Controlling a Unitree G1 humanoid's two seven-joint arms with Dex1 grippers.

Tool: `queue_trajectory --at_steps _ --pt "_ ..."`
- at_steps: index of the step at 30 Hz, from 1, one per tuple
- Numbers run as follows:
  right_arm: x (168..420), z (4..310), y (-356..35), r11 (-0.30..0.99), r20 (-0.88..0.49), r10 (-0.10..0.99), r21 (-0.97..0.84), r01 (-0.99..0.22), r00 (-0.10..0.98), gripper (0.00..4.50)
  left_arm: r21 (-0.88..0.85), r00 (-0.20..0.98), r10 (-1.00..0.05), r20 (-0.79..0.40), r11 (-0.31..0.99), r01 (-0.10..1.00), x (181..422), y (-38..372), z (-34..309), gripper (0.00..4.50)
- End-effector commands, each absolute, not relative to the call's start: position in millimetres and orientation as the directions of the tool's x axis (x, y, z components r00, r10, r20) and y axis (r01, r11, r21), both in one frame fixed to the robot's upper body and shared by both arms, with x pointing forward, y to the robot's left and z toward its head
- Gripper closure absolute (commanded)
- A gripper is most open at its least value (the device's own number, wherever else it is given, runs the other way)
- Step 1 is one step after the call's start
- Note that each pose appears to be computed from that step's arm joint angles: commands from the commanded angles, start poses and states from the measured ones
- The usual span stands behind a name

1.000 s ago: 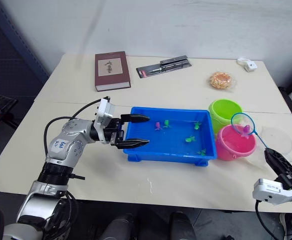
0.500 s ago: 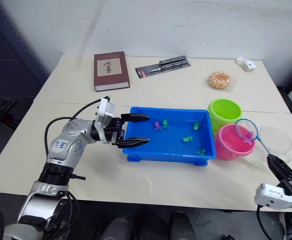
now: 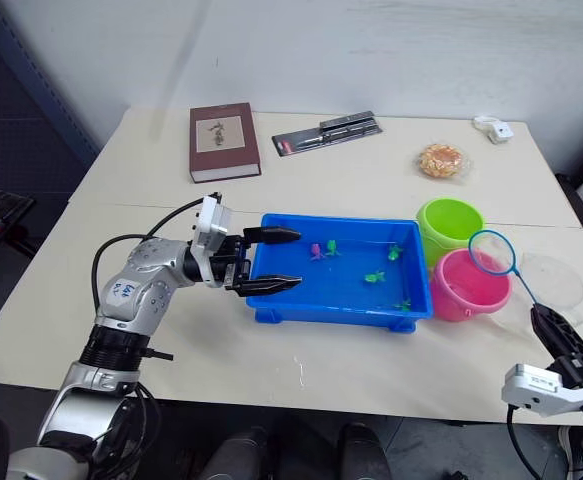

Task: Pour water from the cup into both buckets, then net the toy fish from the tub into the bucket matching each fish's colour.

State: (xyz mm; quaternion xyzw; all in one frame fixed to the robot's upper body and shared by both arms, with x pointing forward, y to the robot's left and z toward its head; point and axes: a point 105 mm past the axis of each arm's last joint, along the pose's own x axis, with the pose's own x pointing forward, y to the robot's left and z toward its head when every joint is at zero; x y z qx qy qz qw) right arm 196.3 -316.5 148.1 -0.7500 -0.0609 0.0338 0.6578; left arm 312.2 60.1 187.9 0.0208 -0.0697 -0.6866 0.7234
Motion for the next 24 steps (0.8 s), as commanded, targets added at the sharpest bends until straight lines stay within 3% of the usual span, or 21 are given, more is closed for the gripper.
queue_trajectory --at_steps 1,4,5,7,12,14,16,24 --pt "199.8 176.2 -305.0 0.002 0.139 0.176 -0.99 0.141 0.974 4.5 0.174 0.04 -0.995 0.09 0.055 0.983 307.9 62.0 198.9 0.01" --pt "206.6 199.8 -270.9 0.359 0.17 0.294 -0.932 0.056 0.941 4.5 0.175 0.087 -0.994 0.062 0.096 0.98 310.0 78.9 195.2 0.01" --pt "210.3 209.2 -254.2 0.525 0.17 0.357 -0.85 -0.047 0.919 4.5 0.176 0.12 -0.992 0.046 0.126 0.976 312.3 89.2 193.4 0.01" --pt "213.8 207.2 -234.5 0.656 0.087 0.446 -0.709 -0.26 0.891 4.5 0.179 0.159 -0.987 0.029 0.161 0.971 314.8 101.6 192.0 0.01" --pt "224.7 189.6 -194.5 0.64 -0.118 0.61 -0.51 -0.575 0.784 4.5 0.192 0.255 -0.967 0.007 0.252 0.948 320.5 125.8 192.8 0.01" --pt "237.6 182.9 -186.9 0.691 -0.152 0.601 -0.394 -0.606 0.785 4.5 0.198 0.297 -0.955 -0.004 0.291 0.936 321.7 134.5 192.5 0.01" --pt "244.5 170.9 -176.4 0.655 -0.245 0.616 -0.369 -0.66 0.748 4.5 0.197 0.333 -0.943 -0.019 0.323 0.926 320.1 142.8 191.4 0.01" --pt "277.5 156.4 -161.4 0.614 -0.368 0.576 -0.395 -0.683 0.73 4.5 0.194 0.393 -0.919 -0.032 0.38 0.905 308.1 153.8 194.3 0.01"
